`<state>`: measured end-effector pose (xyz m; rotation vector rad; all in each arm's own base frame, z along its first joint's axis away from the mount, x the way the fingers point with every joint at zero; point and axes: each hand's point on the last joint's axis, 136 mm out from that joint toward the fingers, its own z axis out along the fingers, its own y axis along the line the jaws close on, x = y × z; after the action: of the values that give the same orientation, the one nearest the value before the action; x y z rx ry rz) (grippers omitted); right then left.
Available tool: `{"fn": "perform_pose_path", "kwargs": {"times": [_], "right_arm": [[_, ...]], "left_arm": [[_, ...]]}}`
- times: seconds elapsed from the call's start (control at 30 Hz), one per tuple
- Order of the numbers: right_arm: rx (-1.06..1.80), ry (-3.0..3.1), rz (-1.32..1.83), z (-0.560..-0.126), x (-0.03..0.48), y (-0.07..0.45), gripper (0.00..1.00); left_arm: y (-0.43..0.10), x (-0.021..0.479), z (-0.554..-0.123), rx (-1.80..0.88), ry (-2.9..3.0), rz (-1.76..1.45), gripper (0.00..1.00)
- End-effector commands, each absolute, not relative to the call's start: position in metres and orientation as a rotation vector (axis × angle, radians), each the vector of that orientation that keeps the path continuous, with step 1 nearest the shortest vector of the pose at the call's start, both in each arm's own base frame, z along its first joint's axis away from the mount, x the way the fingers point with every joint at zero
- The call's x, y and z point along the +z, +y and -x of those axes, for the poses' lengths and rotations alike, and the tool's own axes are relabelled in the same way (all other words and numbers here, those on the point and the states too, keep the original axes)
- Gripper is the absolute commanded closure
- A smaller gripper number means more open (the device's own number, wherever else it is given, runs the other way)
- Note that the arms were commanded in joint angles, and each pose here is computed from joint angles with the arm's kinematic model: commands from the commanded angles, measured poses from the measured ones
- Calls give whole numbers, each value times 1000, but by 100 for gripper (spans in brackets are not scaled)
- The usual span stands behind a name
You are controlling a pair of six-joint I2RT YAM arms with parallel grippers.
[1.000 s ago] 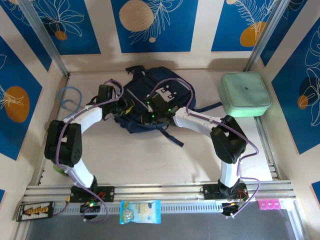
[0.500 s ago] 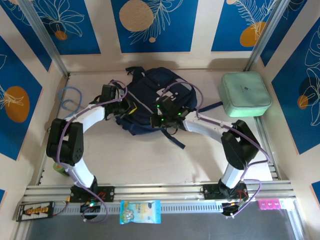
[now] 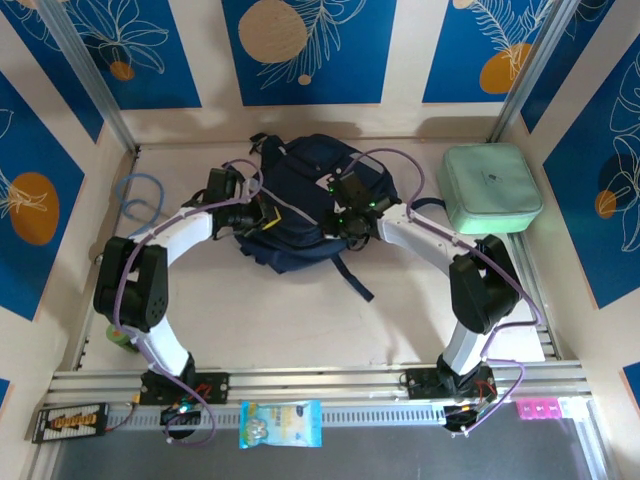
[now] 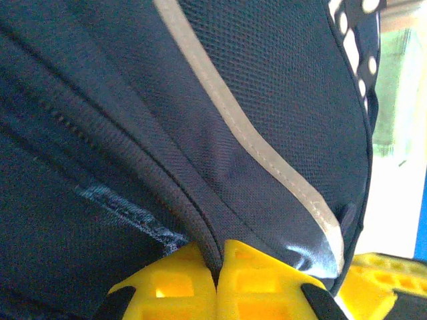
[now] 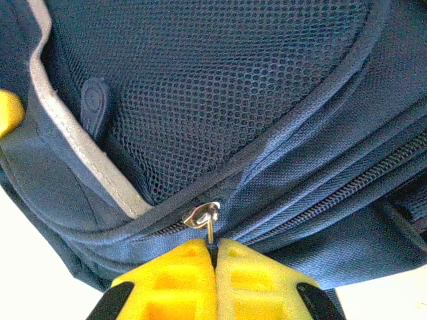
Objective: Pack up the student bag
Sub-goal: Zip the student bag at the center of the table, then reset both arms
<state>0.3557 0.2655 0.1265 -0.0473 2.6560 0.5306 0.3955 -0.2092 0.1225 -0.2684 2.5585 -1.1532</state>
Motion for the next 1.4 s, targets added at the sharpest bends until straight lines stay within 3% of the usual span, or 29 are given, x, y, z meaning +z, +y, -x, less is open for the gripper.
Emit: {"fn": "perform_pose_path", "kwargs": {"times": [0.0,0.13,0.17,0.23,0.33,0.47,0.6,0.67,0.73,0.87,1.03,1.37], "right_arm": [[367,2587,-80,-387,136,220,100],[492,2553,-35,-387,146,214,95],[523,2548,-18,-386,149,214,93],[597,2529,45,-382,159,218,85],[708,2491,95,-367,191,224,71],[680,2409,63,-352,233,206,46],[434,2248,19,-349,265,159,19],[300,2161,-16,-348,278,133,7],[212,2079,-40,-346,288,111,1],[71,1985,-125,-345,281,72,1],[-21,1973,-217,-339,226,30,1],[-67,1924,-310,-331,149,-14,1]], "left_arm": [[-222,118,-361,-1179,2670,135,100],[-244,120,-342,-1174,2671,68,100],[-249,123,-340,-1178,2661,51,95],[-258,132,-338,-1210,2636,4,79],[-258,156,-338,-1202,2592,-82,46],[-237,197,-346,-1049,2511,-143,21],[-196,237,-359,-830,2369,-125,1],[-174,254,-363,-685,2292,-120,0],[-152,270,-366,-550,2195,-103,0],[-94,267,-367,-209,2034,19,0],[-18,219,-360,184,1947,198,0],[22,155,-360,335,1867,150,1]]}}
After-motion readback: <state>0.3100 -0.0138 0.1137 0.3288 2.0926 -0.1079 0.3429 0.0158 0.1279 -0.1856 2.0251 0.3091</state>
